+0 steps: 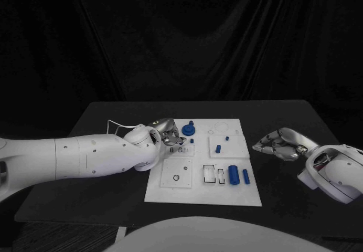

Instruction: Assemble the parts on the task board

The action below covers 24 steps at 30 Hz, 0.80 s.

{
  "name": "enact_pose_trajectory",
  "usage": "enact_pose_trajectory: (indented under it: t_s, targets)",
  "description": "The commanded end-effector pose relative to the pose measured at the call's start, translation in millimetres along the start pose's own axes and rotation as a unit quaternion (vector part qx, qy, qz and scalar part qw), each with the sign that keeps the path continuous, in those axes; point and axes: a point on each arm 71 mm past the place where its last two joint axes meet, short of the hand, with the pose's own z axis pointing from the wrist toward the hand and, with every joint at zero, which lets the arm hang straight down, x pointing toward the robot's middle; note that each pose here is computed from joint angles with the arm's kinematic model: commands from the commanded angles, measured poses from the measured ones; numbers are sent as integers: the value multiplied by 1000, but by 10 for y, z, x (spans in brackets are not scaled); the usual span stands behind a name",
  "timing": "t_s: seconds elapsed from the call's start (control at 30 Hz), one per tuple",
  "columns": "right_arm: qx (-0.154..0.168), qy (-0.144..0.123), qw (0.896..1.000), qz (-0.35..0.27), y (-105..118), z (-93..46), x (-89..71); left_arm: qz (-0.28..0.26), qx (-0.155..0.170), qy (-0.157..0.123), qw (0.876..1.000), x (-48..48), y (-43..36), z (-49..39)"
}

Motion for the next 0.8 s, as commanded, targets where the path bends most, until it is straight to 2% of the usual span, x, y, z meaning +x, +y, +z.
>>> enact_pose_trajectory:
  t_s: [0.03,0.5,0.8]
  targets:
    - [-2,-6,1000,1,3,-8,1,-1,3,-5,1000,15,-13,-10]
    - [-5,-8,1000,1,8,-12,4,-6,-7,1,1000,145,71,-39]
    - [-6,-8,1000,1,10,-11,5,-7,-6,-3,1000,167,84,-25]
